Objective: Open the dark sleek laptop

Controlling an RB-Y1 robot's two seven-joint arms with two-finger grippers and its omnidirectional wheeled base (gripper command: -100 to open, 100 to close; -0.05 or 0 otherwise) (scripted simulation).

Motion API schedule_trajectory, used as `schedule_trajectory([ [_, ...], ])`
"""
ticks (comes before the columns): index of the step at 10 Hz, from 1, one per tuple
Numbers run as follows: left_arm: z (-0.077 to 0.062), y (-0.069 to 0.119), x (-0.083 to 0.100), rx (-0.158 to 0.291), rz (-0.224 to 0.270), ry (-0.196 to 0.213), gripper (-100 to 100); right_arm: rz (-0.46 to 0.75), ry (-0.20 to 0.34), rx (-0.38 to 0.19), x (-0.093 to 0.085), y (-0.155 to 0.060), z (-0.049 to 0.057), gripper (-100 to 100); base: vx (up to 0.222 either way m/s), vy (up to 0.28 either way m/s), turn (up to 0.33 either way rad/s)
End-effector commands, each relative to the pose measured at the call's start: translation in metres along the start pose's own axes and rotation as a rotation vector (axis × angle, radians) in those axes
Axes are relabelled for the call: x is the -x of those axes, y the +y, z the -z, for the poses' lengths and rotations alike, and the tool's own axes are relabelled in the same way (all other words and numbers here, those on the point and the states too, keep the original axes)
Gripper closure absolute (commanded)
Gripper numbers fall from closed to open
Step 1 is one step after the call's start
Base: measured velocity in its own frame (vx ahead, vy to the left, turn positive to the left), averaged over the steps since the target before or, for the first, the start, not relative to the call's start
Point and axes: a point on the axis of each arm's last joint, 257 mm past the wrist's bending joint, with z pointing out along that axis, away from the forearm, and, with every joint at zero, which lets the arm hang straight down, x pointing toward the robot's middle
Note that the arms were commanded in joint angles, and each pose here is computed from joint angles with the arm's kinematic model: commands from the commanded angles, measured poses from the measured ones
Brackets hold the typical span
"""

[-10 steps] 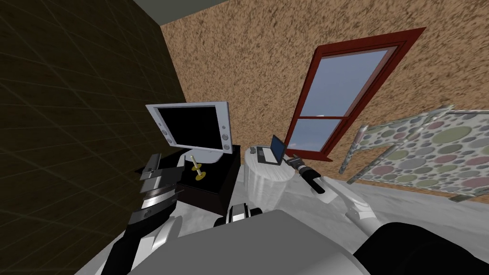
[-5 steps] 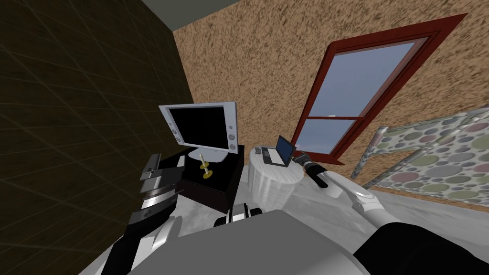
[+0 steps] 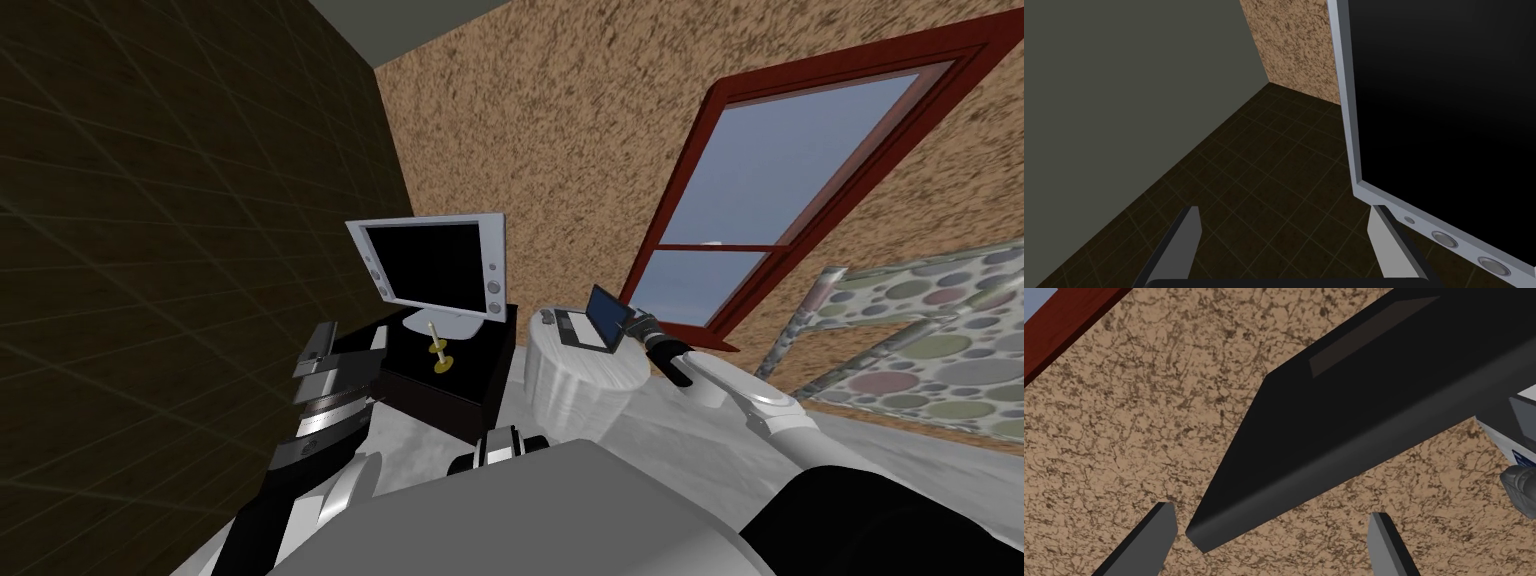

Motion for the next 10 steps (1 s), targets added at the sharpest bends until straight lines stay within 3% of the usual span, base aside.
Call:
schedule_trajectory([
  [1,0.0,0.0,0.0,0.0,0.0,0.0,0,-0.001,0.0,0.0,0.0,0.0,0.0,100,0.006,-0.005,-0.01],
  [2,0.0,0.0,0.0,0.0,0.0,0.0,0,0.08,0.009,-0.01,-0.001,0.0,-0.001,100,0.0,0.0,0.0],
  [10,0.0,0.0,0.0,0.0,0.0,0.0,0,0.396,0.04,-0.021,-0.009,0.014,0.002,100,0.002,0.067,0.035],
])
